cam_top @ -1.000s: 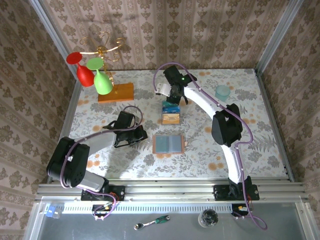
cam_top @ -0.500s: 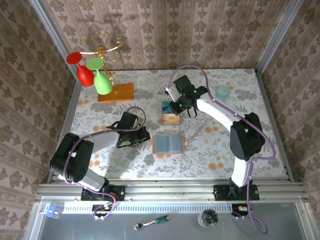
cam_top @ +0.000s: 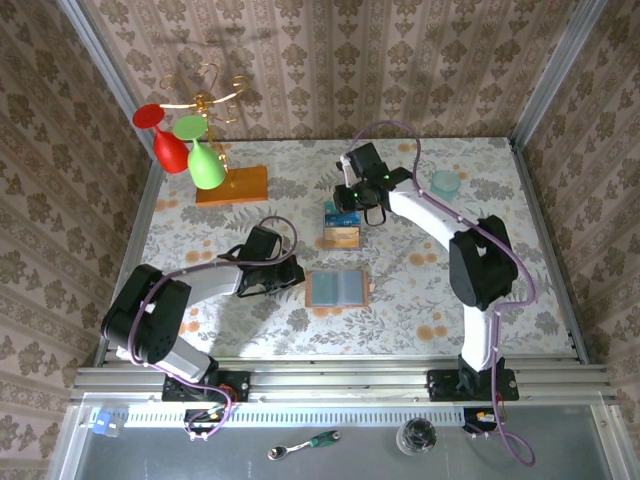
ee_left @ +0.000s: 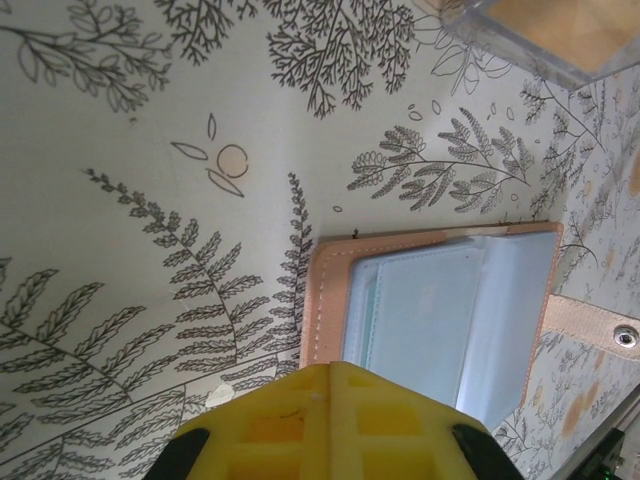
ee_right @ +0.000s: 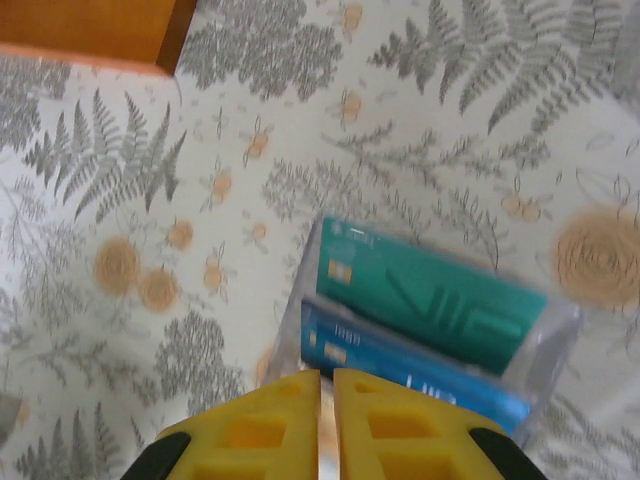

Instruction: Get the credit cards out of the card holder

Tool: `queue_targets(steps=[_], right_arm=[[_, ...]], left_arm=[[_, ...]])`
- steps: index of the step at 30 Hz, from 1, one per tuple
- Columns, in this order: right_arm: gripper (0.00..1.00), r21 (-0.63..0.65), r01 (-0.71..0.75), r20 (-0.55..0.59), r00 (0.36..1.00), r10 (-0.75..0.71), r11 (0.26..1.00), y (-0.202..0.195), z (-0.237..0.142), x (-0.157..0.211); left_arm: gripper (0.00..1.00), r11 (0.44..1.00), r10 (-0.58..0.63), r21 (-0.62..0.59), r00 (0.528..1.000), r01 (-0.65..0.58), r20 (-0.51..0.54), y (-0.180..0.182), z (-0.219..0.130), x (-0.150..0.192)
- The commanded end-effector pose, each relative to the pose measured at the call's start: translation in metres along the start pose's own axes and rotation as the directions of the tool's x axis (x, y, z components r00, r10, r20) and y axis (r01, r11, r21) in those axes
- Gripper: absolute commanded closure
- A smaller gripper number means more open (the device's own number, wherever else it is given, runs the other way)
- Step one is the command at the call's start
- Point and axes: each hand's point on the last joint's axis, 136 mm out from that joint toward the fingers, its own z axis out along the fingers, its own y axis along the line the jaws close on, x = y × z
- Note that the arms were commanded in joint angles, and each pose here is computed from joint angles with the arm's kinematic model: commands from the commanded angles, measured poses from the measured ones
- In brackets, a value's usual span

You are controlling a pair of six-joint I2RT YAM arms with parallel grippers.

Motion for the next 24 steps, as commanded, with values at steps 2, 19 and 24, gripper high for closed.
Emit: queue_targets(steps=[2, 19, 24], right_arm=[[0.86, -0.013, -0.034, 0.043, 0.998, 0.035, 0.999, -0.001, 0.018, -0.031], [0.87, -0.033, -0.071, -0.015, 0.997, 0.071, 0.997, -0.013, 0.068, -0.029], [0.87, -0.036, -0.082, -0.031, 0.996, 0.081, 0.996, -0.015, 0.071, -0.017]], left_arm=[[0.99, 1.0, -0.005, -0.008, 1.0, 0.005, -0.001, 0.003, 0.0, 0.005], [0.99, 0.999, -0.032, -0.015, 0.999, 0.033, 0.016, 0.014, -0.006, 0.002], [0.99, 0.999, -0.033, -0.015, 0.999, 0.033, 0.015, 0.014, -0.006, 0.002]])
